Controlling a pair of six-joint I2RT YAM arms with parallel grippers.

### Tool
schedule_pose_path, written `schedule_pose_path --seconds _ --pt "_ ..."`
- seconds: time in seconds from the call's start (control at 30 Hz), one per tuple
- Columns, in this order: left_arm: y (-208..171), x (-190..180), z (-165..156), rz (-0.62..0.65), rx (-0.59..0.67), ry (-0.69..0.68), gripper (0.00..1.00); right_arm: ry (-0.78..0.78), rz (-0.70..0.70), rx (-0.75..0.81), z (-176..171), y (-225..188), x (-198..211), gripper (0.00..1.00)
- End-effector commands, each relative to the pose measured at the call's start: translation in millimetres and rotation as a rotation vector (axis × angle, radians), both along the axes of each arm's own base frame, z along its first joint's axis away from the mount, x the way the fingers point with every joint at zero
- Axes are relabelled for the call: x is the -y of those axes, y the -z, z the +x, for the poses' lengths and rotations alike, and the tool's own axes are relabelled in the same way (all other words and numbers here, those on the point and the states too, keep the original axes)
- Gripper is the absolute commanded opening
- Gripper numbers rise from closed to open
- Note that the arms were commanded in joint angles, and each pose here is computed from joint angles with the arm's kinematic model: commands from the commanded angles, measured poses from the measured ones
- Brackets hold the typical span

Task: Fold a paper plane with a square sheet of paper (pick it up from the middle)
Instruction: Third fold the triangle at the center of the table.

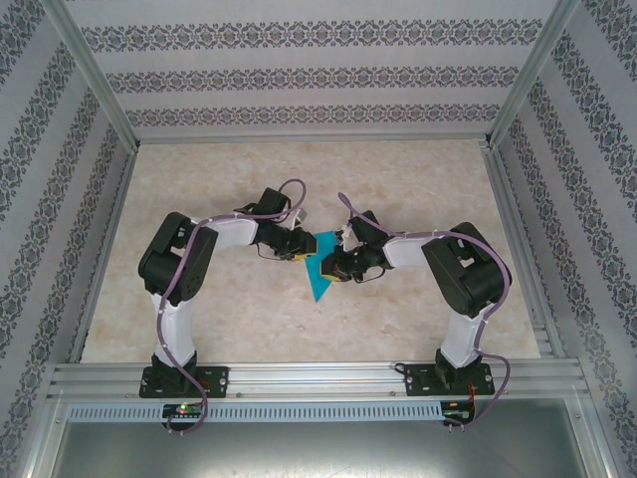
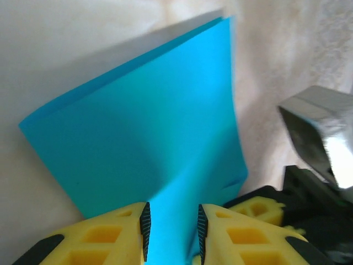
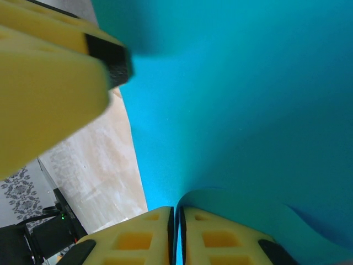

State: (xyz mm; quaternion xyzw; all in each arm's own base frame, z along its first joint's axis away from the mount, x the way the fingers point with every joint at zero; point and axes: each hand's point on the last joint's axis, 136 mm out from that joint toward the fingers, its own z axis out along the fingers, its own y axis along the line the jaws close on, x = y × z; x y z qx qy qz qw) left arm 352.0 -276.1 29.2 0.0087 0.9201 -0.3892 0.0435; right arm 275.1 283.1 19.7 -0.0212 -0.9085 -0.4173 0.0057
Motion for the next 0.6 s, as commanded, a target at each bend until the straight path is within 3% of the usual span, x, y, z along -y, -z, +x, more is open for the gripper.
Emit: schedule_pose_path --seconds 0.0,0.57 --pt "3.0 -4.7 4.4 0.028 0.009 0.009 0.32 0.001 -0.023 0.029 1.7 -5.5 2.3 0.17" --pt "21.8 -8.6 -4.1 0.052 -0.030 0.022 0.32 0.004 0.018 0.067 10.5 -19.1 -11.5 0.19"
